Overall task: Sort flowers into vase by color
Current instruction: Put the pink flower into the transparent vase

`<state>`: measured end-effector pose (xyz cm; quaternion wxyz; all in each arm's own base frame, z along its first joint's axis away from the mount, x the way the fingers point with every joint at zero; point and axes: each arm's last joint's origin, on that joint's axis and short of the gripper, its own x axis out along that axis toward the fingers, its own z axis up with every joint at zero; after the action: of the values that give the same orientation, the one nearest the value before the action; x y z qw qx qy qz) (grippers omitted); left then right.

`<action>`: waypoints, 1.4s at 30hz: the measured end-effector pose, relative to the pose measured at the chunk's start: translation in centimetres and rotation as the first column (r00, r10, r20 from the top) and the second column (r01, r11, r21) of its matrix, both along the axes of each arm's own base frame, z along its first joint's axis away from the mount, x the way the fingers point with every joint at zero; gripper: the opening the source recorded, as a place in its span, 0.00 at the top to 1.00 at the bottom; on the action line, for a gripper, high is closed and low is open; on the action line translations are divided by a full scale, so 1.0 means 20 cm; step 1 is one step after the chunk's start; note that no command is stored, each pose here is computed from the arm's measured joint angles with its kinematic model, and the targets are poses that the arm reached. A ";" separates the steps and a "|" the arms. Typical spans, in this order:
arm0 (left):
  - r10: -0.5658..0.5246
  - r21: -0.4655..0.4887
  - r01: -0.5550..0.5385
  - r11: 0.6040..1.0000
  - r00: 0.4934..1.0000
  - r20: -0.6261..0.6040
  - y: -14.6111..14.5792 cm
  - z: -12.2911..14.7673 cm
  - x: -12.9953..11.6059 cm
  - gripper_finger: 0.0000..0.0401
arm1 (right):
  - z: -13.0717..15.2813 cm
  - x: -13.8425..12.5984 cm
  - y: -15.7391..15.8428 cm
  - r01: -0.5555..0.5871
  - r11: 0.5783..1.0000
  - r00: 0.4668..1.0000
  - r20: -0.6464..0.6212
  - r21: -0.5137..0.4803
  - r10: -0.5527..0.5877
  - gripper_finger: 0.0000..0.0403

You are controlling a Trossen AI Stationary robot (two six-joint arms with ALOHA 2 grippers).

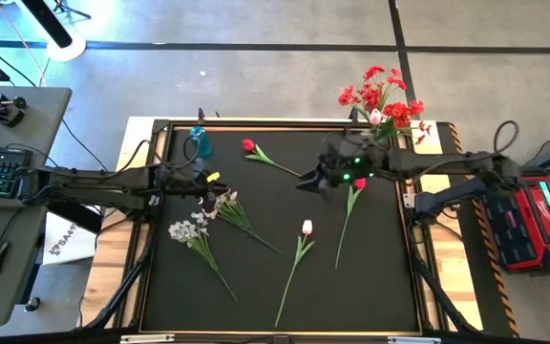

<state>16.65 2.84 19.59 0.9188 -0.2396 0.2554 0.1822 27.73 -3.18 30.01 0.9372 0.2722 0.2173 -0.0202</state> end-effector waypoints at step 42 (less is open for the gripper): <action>0.017 -0.116 -0.021 0.993 0.999 -0.033 -0.08 -0.02 -0.01 0.82 | -0.60 0.75 -0.51 0.037 0.930 0.813 -0.530 -0.365 -0.240 0.59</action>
<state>16.51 1.17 19.15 0.8973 -0.2922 0.2780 0.1794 42.66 -13.44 17.95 0.8585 0.1044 0.4579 -0.2060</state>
